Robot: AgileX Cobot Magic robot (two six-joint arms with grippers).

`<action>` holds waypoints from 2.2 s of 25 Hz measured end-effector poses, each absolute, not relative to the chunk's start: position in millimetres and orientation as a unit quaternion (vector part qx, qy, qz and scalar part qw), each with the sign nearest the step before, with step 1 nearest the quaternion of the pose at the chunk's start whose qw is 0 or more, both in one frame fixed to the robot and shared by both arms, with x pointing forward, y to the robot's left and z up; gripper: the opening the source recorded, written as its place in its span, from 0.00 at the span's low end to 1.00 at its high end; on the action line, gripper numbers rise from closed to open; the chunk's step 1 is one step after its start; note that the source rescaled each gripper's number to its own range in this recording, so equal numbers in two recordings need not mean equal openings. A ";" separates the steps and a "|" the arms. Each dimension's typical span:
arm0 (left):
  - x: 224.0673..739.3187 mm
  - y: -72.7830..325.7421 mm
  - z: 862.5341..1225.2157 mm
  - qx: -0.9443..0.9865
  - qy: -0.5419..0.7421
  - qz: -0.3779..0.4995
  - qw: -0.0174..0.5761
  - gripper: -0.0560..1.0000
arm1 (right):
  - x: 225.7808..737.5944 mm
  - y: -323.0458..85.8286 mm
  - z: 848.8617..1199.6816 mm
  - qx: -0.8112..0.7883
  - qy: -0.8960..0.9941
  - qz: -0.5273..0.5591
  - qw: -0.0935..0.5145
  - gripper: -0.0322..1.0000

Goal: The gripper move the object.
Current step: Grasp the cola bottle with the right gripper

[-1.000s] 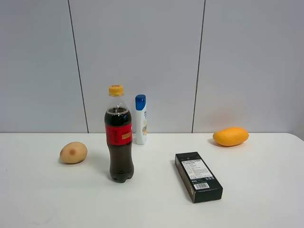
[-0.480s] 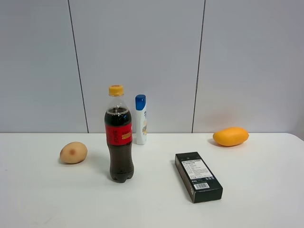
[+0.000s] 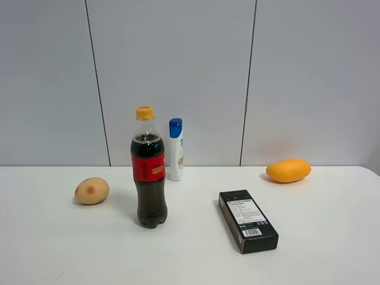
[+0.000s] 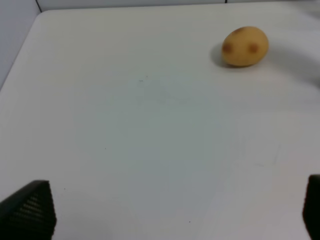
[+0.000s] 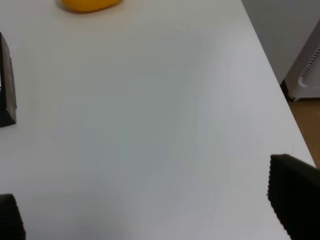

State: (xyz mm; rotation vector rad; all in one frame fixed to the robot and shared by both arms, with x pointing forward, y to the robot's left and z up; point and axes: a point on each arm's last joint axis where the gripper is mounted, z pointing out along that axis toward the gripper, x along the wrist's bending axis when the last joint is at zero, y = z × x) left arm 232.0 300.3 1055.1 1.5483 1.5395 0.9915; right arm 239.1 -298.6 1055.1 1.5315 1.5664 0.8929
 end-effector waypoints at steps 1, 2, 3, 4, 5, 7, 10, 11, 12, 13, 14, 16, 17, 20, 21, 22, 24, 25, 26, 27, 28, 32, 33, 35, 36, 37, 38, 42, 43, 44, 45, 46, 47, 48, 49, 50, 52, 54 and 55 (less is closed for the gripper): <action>232.0 300.3 1055.1 0.602 0.598 0.385 0.363 1.00 | 238.8 -298.6 1059.2 0.593 0.611 0.354 0.386 1.00; 232.0 300.3 1055.1 0.602 0.598 0.385 0.363 1.00 | 239.5 -297.0 1065.5 0.585 0.608 0.369 0.391 1.00; 232.0 300.3 1055.1 0.602 0.598 0.385 0.363 1.00 | 241.2 -295.6 1072.4 0.577 0.605 0.382 0.395 1.00; 232.0 300.3 1055.1 0.602 0.598 0.385 0.363 1.00 | 243.6 -294.6 1080.4 0.570 0.604 0.391 0.398 1.00; 231.9 300.3 1055.1 0.601 0.598 0.385 0.364 1.00 | 247.6 -293.3 1088.3 0.563 0.605 0.399 0.398 1.00; 231.9 300.3 1055.1 0.601 0.598 0.385 0.363 1.00 | 257.9 -289.9 1100.8 0.551 0.613 0.411 0.389 1.00; 231.9 300.3 1055.1 0.601 0.598 0.385 0.363 1.00 | 278.7 -284.6 1113.8 0.534 0.635 0.420 0.368 0.99; 231.9 300.3 1055.1 0.601 0.598 0.385 0.363 1.00 | 286.8 -283.5 1116.0 0.529 0.643 0.419 0.363 0.99; 231.9 300.3 1055.1 0.601 0.598 0.385 0.363 1.00 | 295.3 -282.5 1117.5 0.524 0.649 0.419 0.358 0.98; 231.9 300.3 1055.1 0.601 0.598 0.385 0.363 1.00 | 302.5 -281.8 1118.3 0.520 0.654 0.420 0.355 0.98; 231.9 300.3 1055.1 0.601 0.598 0.385 0.363 1.00 | 310.7 -281.7 1118.0 0.516 0.660 0.415 0.353 0.98; 231.9 300.3 1055.1 0.601 0.598 0.385 0.363 1.00 | 326.0 -280.2 1116.7 0.506 0.675 0.409 0.347 0.97; 231.9 300.3 1055.1 0.601 0.598 0.385 0.363 1.00 | 334.6 -278.3 1115.2 0.499 0.684 0.407 0.341 0.97; 231.9 300.3 1055.1 0.601 0.598 0.385 0.363 1.00 | 359.9 -267.2 1109.8 0.469 0.713 0.406 0.326 0.97; 231.9 300.3 1055.1 0.601 0.598 0.385 0.363 1.00 | 368.8 -260.9 1107.4 0.454 0.724 0.408 0.322 0.97; 231.9 300.3 1055.1 0.601 0.598 0.385 0.363 1.00 | 377.2 -252.8 1104.3 0.440 0.735 0.411 0.313 0.97; 231.9 300.3 1055.1 0.601 0.598 0.385 0.363 1.00 | 392.2 -235.6 1100.5 0.413 0.742 0.429 0.307 0.97; 231.9 300.3 1055.1 0.601 0.598 0.385 0.363 1.00 | 399.6 -224.7 1097.8 0.398 0.746 0.440 0.302 0.97; 231.9 300.3 1055.1 0.601 0.598 0.385 0.363 1.00 | 405.8 -213.1 1093.8 0.384 0.752 0.448 0.295 0.97; 231.9 300.3 1055.1 0.601 0.598 0.385 0.363 1.00 | 411.2 -203.3 1091.7 0.371 0.751 0.459 0.295 0.97; 231.9 300.3 1055.1 0.601 0.598 0.385 0.363 1.00 | 416.5 -191.6 1087.7 0.358 0.753 0.468 0.293 0.97; 231.9 300.3 1055.1 0.601 0.598 0.385 0.363 1.00 | 434.3 -150.1 1063.2 0.322 0.765 0.482 0.279 0.97; 231.9 300.3 1055.1 0.601 0.598 0.385 0.363 1.00 | 437.8 -141.5 1054.7 0.317 0.772 0.478 0.273 0.97; 231.9 300.3 1055.1 0.601 0.598 0.385 0.363 1.00 | 444.9 -129.2 1041.0 0.317 0.774 0.477 0.268 0.97; 231.9 300.3 1055.1 0.601 0.598 0.385 0.363 1.00 | 448.7 -124.6 1033.3 0.320 0.777 0.473 0.265 0.97; 231.9 300.3 1055.1 0.601 0.598 0.385 0.363 1.00 | 452.5 -121.0 1026.5 0.324 0.777 0.471 0.263 0.97; 231.9 300.3 1055.1 0.601 0.598 0.385 0.363 1.00 | 455.7 -118.3 1021.6 0.325 0.776 0.471 0.264 0.97; 231.9 300.3 1055.1 0.601 0.598 0.385 0.363 1.00 | 467.4 -110.2 1004.3 0.320 0.774 0.471 0.277 0.97; 231.9 300.3 1055.1 0.601 0.598 0.385 0.363 1.00 | 469.1 -108.6 1001.3 0.314 0.775 0.472 0.280 0.97; 231.9 300.3 1055.1 0.601 0.598 0.385 0.363 1.00 | 470.6 -107.2 999.1 0.311 0.774 0.474 0.283 0.97; 231.9 300.3 1055.1 0.601 0.598 0.385 0.363 1.00 | 471.6 -106.0 998.2 0.306 0.772 0.477 0.286 0.97; 231.9 300.3 1055.1 0.601 0.598 0.385 0.363 1.00 | 472.4 -104.6 996.9 0.302 0.771 0.481 0.287 0.97; 231.9 300.3 1055.1 0.601 0.598 0.385 0.363 1.00 | 473.1 -103.4 995.6 0.301 0.770 0.485 0.286 0.97; 231.9 300.3 1055.1 0.601 0.598 0.385 0.363 1.00 | 474.0 -102.0 994.9 0.297 0.767 0.491 0.287 0.97; 231.9 300.3 1055.1 0.601 0.598 0.385 0.363 1.00 | 474.9 -100.7 994.5 0.295 0.763 0.498 0.289 0.97; 231.9 300.3 1055.1 0.601 0.598 0.385 0.363 1.00 | 476.4 -99.3 993.3 0.293 0.758 0.504 0.292 0.97; 231.9 300.3 1055.1 0.601 0.598 0.385 0.363 1.00 | 479.4 -96.8 989.3 0.295 0.750 0.514 0.293 0.97; 231.9 300.3 1055.1 0.601 0.598 0.385 0.363 1.00 | 482.3 -94.6 981.8 0.300 0.748 0.515 0.291 0.97; 231.9 300.3 1055.1 0.601 0.598 0.385 0.363 1.00 | 483.7 -93.4 977.7 0.304 0.747 0.516 0.289 0.97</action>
